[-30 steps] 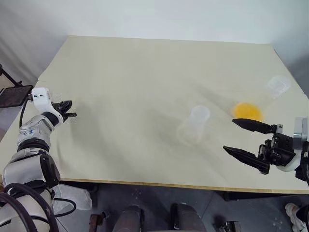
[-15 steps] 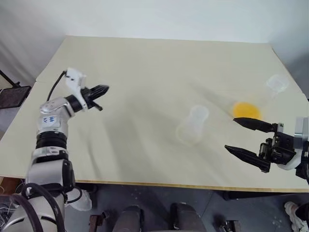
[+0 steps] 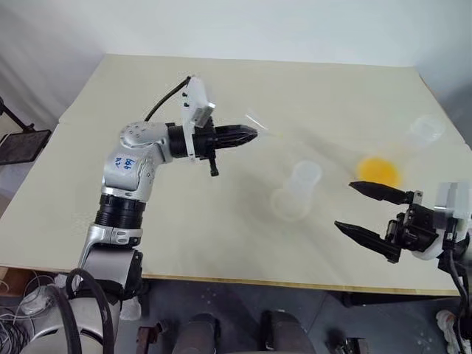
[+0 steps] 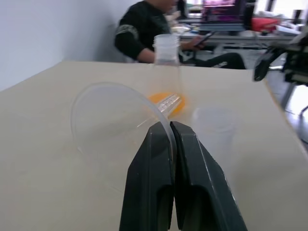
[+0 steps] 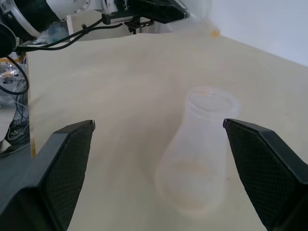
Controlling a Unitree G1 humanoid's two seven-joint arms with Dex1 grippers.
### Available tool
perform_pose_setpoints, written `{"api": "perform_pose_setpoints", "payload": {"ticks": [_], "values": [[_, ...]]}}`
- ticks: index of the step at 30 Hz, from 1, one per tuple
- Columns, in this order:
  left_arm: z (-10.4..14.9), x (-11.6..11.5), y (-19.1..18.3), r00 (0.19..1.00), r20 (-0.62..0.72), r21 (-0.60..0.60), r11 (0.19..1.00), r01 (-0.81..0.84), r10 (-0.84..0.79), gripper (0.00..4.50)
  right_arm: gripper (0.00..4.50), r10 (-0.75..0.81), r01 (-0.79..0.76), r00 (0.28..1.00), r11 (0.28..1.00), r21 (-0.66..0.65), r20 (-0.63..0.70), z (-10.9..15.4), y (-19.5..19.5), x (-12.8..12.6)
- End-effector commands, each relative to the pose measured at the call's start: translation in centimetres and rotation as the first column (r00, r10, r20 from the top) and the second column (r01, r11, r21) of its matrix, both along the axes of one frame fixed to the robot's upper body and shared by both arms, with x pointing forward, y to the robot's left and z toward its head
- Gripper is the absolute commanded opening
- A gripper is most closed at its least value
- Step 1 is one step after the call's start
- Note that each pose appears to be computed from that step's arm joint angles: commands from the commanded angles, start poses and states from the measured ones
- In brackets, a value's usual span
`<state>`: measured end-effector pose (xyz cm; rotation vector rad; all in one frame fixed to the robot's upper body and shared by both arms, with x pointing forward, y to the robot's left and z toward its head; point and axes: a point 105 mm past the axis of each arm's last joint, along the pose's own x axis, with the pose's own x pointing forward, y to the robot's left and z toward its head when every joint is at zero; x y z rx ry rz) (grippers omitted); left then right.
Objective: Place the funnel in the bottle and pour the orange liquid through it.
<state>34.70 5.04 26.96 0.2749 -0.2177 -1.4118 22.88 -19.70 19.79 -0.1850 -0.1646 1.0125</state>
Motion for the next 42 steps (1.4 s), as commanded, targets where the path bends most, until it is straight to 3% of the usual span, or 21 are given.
{"api": "perform_pose_setpoints", "payload": {"ticks": [1,11,30,42], "values": [[1.3,-0.8,-1.0,0.992,0.099,0.062,0.995,0.077,-0.083,0.02,4.50,-0.012,0.012,0.998,1.000,0.005,0.057,0.5,0.5,-0.5],[0.9,-0.7,-2.2,0.961,0.175,0.250,0.953,0.169,-0.216,0.02,4.50,-0.024,0.022,0.998,0.999,0.032,0.055,-0.9,2.0,-1.1],[0.3,0.2,-5.8,0.900,0.249,0.402,0.884,0.240,-0.357,0.02,4.50,-0.050,0.046,0.996,0.997,0.060,0.071,-0.7,4.1,-0.7],[-0.7,0.8,-7.7,0.869,0.304,0.478,0.852,0.215,-0.390,0.02,4.50,-0.164,0.161,0.986,0.985,0.065,0.040,-1.1,2.4,-0.6]]}}
